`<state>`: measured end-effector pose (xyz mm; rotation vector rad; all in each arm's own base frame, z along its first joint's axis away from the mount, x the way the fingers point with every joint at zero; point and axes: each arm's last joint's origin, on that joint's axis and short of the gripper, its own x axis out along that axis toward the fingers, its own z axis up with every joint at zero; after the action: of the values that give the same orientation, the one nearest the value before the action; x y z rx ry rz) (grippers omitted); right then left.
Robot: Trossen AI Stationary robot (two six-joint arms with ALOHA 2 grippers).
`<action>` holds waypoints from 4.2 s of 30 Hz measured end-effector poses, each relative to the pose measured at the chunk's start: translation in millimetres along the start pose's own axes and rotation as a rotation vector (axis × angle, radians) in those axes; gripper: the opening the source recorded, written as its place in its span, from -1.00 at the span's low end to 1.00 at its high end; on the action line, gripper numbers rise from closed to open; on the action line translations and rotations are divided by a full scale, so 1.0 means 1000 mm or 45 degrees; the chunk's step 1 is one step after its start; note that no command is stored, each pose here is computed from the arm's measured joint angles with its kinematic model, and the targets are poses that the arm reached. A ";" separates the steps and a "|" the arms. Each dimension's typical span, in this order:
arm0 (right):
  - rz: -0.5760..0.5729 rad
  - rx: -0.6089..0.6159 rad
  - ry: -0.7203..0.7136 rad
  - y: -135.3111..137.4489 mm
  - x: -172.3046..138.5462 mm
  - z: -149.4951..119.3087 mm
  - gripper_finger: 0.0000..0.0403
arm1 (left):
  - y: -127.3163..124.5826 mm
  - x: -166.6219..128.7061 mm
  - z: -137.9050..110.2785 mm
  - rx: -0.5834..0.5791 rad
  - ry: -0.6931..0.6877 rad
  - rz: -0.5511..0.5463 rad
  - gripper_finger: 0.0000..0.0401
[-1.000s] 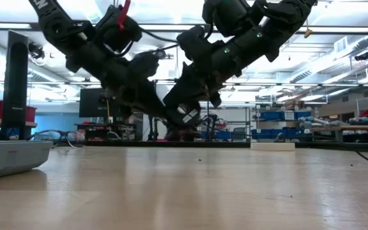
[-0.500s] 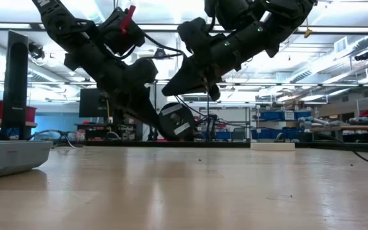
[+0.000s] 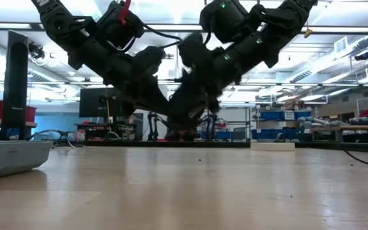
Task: Coil cords
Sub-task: Coil the black wire on the black spool
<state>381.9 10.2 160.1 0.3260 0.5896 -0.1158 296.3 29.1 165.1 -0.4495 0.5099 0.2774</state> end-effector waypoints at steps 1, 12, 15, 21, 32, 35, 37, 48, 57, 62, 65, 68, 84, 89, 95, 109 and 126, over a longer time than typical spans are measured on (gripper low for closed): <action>-0.021 0.003 0.056 -0.001 0.000 -0.004 -0.83 | -0.001 0.000 0.001 -0.003 -0.014 -0.012 -1.00; -0.098 -0.003 0.247 -0.004 -0.004 -0.019 -0.64 | 0.004 0.000 0.004 -0.016 -0.022 -0.011 -1.00; -0.108 -0.006 0.270 -0.004 -0.006 -0.020 -0.64 | 0.004 0.000 0.006 -0.020 -0.041 -0.014 -1.00; -0.127 0.006 0.287 0.001 -0.007 -0.024 -0.65 | 0.008 0.000 0.009 -0.027 -0.107 -0.040 -1.00; -0.275 -0.059 0.223 0.015 -0.009 -0.029 -0.86 | 0.029 -0.009 -0.005 -0.179 -0.229 -0.214 -1.00; -0.272 -0.056 0.194 0.014 -0.007 -0.028 -0.97 | 0.028 -0.012 -0.005 -0.209 -0.284 -0.257 -1.00; -0.266 -0.043 0.157 0.013 -0.006 -0.024 -0.98 | 0.027 -0.012 -0.003 -0.213 -0.313 -0.276 -1.00; -0.377 0.007 0.225 0.001 -0.008 -0.028 -0.99 | 0.020 -0.013 -0.001 -0.228 -0.328 -0.342 -1.00; -0.426 0.002 0.356 0.004 -0.012 -0.040 -0.99 | 0.022 -0.013 -0.005 -0.183 -0.277 -0.353 -1.00; -0.420 0.020 0.346 0.007 -0.012 -0.041 -0.93 | 0.027 -0.015 -0.017 -0.179 -0.231 -0.324 -1.00; -0.404 0.011 0.333 0.011 -0.012 -0.041 -0.84 | 0.032 -0.014 -0.031 -0.161 -0.129 -0.230 -1.00; -0.388 -0.005 0.333 0.017 -0.013 -0.043 -0.73 | 0.032 -0.013 -0.044 -0.140 -0.041 -0.127 -1.00; -0.425 -0.058 0.431 0.029 -0.021 -0.056 -0.47 | 0.032 -0.014 -0.060 -0.063 0.074 -0.009 -1.00; -0.442 -0.183 0.215 0.032 -0.015 -0.042 -0.48 | 0.031 -0.014 -0.060 -0.030 0.095 -0.049 -1.00; -0.405 -0.272 0.035 0.025 -0.010 -0.021 -0.49 | 0.030 -0.014 -0.062 0.027 0.141 -0.107 -1.00; -0.231 -0.247 0.023 0.007 -0.004 -0.009 -0.54 | 0.024 -0.011 -0.050 0.102 0.105 -0.149 -1.00; -0.217 -0.211 0.062 0.013 -0.004 -0.014 -0.98 | 0.020 -0.010 -0.042 0.107 0.017 -0.171 -0.99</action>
<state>373.4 27.2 155.0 0.1180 0.6703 -0.2221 263.7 25.3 130.7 -0.4019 0.5003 0.1237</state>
